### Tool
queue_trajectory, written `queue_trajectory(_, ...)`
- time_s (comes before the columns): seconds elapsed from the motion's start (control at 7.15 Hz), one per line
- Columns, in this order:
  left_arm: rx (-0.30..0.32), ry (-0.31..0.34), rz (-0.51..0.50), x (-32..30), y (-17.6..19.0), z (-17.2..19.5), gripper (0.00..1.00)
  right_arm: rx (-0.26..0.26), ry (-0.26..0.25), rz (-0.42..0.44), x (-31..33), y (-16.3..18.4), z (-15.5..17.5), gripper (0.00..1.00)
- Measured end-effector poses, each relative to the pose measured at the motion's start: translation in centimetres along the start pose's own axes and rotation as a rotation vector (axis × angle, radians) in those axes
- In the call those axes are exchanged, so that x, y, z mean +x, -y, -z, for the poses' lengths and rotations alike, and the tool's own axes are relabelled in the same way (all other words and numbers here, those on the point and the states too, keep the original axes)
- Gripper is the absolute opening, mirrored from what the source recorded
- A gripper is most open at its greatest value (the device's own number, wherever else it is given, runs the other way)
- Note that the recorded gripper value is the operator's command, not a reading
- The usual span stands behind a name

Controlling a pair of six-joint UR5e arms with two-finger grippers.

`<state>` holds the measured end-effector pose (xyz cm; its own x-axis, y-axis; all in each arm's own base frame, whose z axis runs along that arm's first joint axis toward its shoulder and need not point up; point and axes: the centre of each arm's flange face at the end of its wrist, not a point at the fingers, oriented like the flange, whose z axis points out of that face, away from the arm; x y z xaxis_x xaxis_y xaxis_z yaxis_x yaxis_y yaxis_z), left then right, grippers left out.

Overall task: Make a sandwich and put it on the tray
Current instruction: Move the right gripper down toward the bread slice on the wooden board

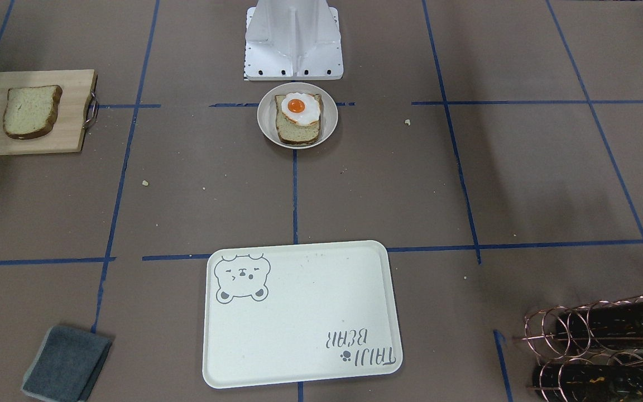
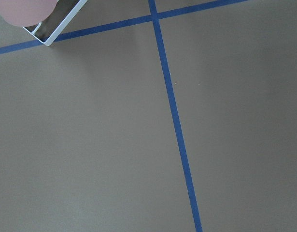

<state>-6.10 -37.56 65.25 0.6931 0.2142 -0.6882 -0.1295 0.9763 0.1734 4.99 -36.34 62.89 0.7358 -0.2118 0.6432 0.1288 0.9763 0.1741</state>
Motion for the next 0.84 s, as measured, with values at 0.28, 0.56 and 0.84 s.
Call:
queue_trajectory(0.28,0.02,-0.001,-0.019,0.5,0.3,0.5,1.0,0.087,0.006,0.095,-1.9,1.5,0.2,1.0)
queue_trajectory(0.56,0.039,-0.011,-0.037,1.0,0.6,0.9,1.0,0.103,0.074,0.113,-5.6,1.7,-1.8,0.99)
queue_trajectory(0.84,0.058,-0.011,-0.056,1.2,0.8,1.2,1.0,0.111,0.127,0.028,-8.7,-1.5,-4.6,0.93)
